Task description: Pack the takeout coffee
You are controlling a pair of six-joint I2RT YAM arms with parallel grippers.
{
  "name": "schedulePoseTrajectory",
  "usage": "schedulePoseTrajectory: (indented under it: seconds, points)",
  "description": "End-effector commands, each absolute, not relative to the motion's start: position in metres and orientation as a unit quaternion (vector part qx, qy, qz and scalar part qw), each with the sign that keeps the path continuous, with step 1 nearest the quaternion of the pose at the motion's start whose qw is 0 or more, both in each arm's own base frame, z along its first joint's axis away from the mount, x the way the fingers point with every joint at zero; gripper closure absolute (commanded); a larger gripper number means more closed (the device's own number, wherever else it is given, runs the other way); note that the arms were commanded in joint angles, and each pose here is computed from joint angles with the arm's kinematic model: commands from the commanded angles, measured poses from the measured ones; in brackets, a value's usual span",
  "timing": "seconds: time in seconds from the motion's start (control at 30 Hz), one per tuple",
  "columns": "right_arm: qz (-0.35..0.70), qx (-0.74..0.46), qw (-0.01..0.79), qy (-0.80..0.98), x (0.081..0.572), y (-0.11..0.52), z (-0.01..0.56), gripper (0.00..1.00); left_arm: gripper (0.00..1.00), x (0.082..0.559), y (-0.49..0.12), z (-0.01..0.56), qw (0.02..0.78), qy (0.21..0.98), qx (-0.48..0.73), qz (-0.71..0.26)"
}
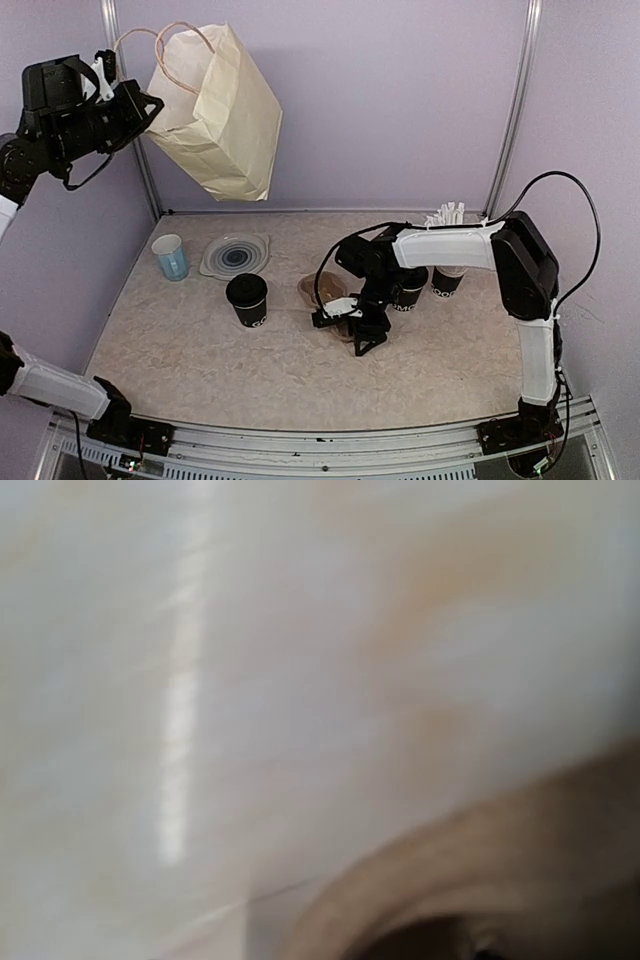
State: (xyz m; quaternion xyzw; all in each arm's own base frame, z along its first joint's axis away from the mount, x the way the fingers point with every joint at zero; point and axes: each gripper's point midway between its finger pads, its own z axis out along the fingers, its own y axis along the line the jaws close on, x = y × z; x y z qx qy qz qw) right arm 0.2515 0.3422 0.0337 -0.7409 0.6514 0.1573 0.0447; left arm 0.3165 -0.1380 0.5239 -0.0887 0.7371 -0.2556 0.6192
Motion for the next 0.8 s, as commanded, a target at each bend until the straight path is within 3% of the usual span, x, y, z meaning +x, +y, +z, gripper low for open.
schedulePoseTrajectory:
  seconds: [0.0, 0.37, 0.77]
  points:
    - [0.182, -0.772, 0.028, 0.609, 0.202, 0.317, 0.051, 0.35, 1.0, 0.297, -0.156, 0.517, 0.597, 0.758, 0.008, -0.263]
    - [0.1, -0.8, -0.033, 0.591, 0.143, 0.204, 0.029, 0.33, 1.0, 0.278, -0.191, 0.498, 0.547, 0.769, 0.106, -0.315]
    - [0.036, -0.778, 0.013, 0.627, 0.158, 0.118, 0.037, 0.28, 1.0, 0.246, -0.265, 0.427, 0.39, 0.803, 0.249, -0.374]
